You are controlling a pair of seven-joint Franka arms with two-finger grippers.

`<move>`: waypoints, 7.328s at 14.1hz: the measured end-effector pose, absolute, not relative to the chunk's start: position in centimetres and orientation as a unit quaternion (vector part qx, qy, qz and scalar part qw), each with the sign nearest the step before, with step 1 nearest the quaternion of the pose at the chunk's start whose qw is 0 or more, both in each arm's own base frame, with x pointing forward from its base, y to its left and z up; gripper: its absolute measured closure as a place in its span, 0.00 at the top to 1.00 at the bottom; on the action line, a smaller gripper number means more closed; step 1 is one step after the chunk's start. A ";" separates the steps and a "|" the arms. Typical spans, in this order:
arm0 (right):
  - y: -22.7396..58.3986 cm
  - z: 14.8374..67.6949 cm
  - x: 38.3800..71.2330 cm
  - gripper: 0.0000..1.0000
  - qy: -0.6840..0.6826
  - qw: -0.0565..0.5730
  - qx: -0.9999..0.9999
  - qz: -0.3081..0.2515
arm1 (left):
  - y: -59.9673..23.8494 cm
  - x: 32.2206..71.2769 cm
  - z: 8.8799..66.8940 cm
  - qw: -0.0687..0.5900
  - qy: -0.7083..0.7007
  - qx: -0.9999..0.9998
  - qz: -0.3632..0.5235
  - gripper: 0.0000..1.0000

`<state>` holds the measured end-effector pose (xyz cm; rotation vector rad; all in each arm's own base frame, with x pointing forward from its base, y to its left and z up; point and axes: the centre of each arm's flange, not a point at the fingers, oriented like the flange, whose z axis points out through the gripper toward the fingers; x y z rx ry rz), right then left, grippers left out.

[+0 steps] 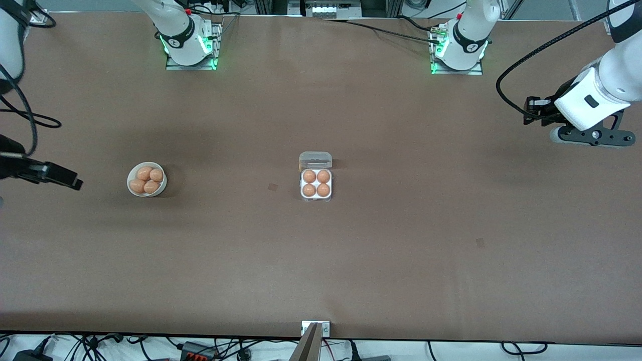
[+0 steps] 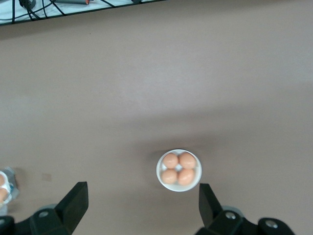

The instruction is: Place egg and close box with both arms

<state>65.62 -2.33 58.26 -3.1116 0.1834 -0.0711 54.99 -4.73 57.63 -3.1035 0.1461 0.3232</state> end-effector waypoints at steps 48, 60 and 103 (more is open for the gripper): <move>-2.5 58.1 57.6 1.00 -0.001 -0.004 -1.000 -0.008 | -49.8 46.1 26.0 -0.085 0.030 -0.994 -0.064 0.01; -2.4 57.9 57.4 1.00 -0.002 -0.003 -1.000 0.003 | -47.8 51.0 27.4 -0.049 0.009 -0.995 -0.086 0.01; -2.9 57.8 57.3 1.00 0.002 -0.003 -1.000 0.006 | -3.7 55.9 56.9 0.008 0.015 -0.999 0.052 1.00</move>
